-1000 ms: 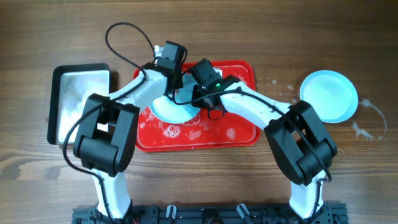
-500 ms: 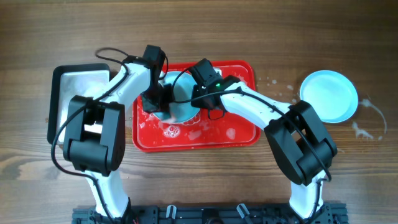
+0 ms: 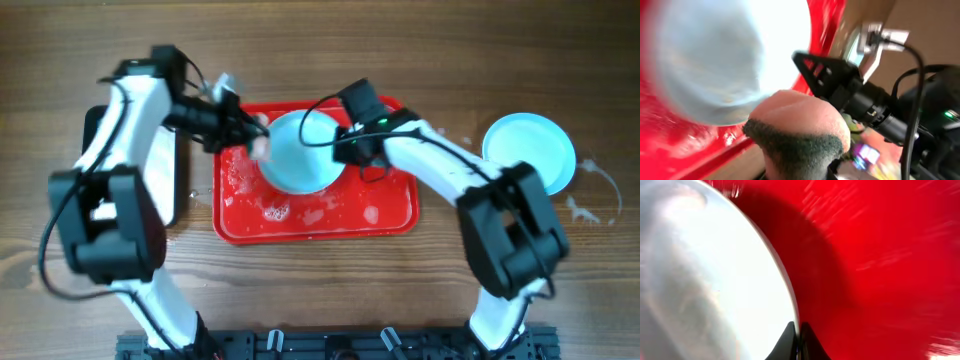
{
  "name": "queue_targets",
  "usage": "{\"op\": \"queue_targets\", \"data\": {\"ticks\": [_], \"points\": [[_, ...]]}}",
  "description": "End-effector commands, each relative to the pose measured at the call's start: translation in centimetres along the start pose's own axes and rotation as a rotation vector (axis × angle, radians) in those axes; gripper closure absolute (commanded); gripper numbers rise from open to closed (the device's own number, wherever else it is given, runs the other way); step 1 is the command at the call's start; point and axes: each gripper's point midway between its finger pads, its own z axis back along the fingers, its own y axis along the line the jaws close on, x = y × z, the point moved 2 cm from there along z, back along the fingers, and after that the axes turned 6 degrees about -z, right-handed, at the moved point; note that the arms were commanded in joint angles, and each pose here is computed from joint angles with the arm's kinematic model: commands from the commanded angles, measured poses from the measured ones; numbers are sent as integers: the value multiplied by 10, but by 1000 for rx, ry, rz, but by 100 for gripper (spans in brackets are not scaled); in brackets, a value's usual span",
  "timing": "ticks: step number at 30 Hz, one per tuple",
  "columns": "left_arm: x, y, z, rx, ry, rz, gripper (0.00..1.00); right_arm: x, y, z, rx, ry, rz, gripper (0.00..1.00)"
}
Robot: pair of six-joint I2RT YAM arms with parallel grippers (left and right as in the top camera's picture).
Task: Clean dirty plates on tray and stack at the side
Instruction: 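Withdraw the left gripper with the sponge toward the metal tray, then lift the plate with the right gripper and carry it right onto the stack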
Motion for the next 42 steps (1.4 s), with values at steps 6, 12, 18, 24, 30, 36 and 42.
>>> {"op": "queue_targets", "data": {"ticks": [6,12,18,24,30,36,42], "points": [[12,5,45,131,-155,-51,96,46,-55,150,-328,-463,-45,96],[14,9,34,236,-148,-92,96,45,-126,261,-772,-841,-187,96],[15,7,14,354,-139,-131,96,46,-158,328,-1214,-1097,-129,96],[17,3,-2,451,-149,-171,96,60,-231,320,-1401,-843,-196,96],[26,-5,-7,444,-181,-220,96,59,-274,258,-1258,-534,-248,96],[28,3,-2,505,-193,-213,96,56,-288,205,-1225,-373,-242,96],[25,7,-1,528,-183,-201,96,51,-310,157,-751,-209,-498,96]]}}
